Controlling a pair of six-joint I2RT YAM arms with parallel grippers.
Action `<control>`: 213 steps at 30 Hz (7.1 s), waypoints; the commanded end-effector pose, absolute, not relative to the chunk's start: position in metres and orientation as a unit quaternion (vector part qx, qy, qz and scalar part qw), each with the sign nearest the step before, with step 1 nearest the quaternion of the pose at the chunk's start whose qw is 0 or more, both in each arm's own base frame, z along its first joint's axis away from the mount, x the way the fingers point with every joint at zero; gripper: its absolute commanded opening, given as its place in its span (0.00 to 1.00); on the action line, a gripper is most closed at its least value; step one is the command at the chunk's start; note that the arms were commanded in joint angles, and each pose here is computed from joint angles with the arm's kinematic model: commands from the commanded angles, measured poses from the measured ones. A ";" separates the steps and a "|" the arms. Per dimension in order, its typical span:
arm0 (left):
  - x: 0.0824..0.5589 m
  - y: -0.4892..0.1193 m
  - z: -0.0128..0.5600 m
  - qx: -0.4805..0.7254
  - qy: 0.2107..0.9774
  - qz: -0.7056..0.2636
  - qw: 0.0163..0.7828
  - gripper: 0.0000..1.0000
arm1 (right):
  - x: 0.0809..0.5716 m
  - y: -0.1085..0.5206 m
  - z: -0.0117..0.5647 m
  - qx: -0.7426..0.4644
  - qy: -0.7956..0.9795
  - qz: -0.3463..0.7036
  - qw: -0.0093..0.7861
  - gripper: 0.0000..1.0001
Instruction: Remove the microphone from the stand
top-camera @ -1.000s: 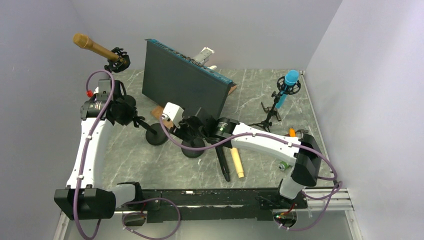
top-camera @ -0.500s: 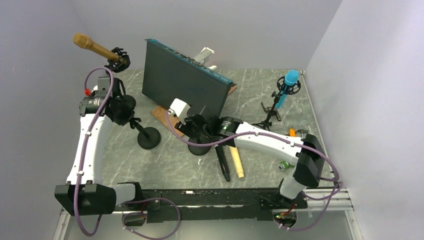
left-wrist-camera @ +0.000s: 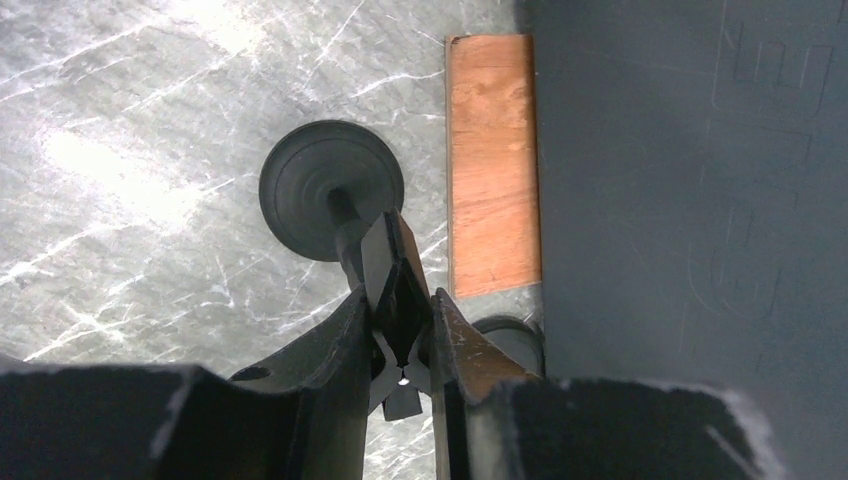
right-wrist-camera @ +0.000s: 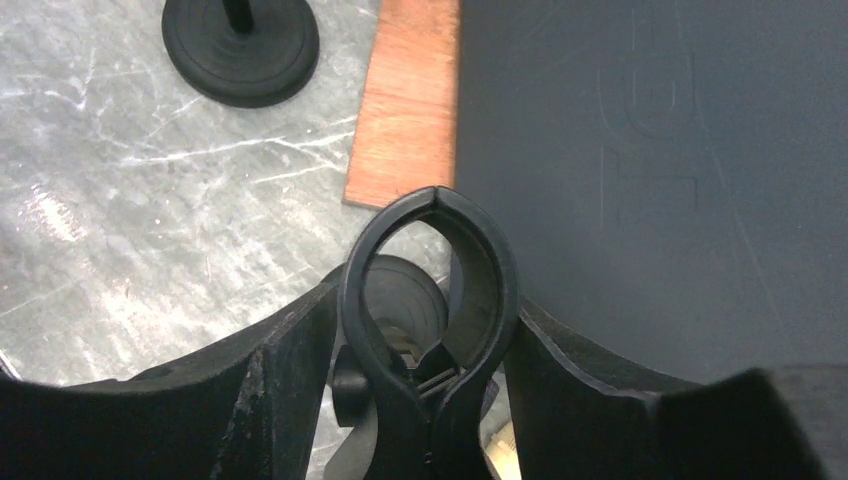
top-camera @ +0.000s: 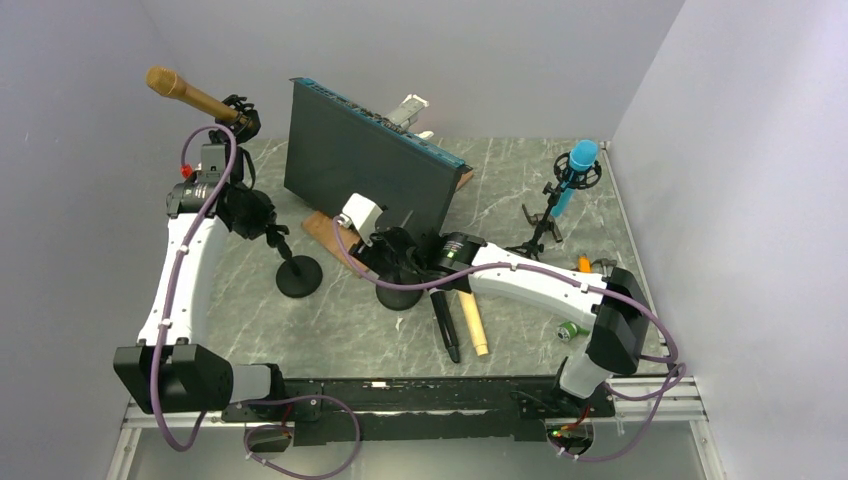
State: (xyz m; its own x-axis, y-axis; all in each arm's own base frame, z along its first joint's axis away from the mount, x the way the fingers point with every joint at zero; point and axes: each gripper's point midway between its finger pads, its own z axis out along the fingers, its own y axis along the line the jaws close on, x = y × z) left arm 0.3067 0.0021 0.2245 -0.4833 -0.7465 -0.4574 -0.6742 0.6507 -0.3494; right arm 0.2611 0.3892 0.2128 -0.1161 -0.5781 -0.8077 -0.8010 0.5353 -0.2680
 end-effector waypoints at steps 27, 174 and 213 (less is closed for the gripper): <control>0.345 0.000 0.393 -0.258 0.792 -0.123 0.540 0.50 | 0.240 0.389 0.349 -0.386 0.677 0.256 0.572 0.97; 0.227 -0.492 0.072 -0.086 0.940 -0.219 0.246 0.32 | 0.141 0.048 0.378 0.058 0.727 0.270 0.628 0.92; 0.276 -0.202 0.387 0.136 0.741 -0.270 0.600 0.64 | 0.173 0.105 0.378 0.004 0.727 0.254 0.638 1.00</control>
